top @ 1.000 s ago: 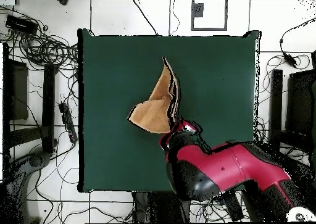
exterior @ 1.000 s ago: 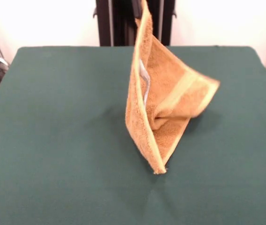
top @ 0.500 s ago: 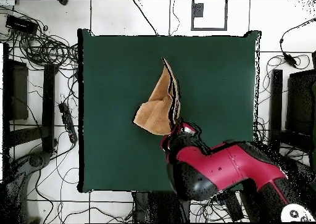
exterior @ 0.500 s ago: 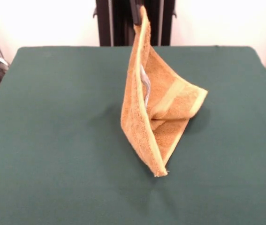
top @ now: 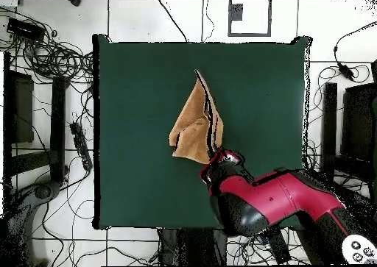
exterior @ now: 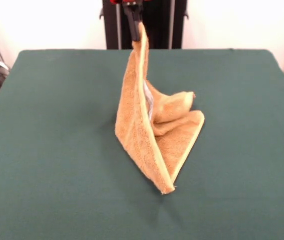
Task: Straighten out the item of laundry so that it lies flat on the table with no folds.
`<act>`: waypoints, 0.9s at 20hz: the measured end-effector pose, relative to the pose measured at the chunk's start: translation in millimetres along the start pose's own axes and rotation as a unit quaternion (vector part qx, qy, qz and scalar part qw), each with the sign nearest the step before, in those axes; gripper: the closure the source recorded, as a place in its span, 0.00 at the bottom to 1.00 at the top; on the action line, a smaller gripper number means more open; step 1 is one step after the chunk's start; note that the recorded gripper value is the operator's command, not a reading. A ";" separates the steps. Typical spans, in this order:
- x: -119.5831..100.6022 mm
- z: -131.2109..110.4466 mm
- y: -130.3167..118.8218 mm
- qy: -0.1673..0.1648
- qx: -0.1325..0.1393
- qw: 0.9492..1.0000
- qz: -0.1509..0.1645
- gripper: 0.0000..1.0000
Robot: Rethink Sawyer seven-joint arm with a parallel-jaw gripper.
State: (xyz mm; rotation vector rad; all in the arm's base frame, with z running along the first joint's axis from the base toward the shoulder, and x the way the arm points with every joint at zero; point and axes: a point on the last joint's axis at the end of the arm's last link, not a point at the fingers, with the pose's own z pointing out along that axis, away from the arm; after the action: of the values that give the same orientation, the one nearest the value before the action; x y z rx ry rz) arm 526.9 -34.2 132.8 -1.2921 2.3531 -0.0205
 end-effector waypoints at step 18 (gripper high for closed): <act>74.5 28.4 -27.8 -0.041 -0.031 0.989 0.141 1.00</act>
State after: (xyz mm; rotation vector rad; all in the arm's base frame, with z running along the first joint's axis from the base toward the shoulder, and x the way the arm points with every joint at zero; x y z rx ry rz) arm 526.1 -103.9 85.2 -0.9556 2.4590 0.1934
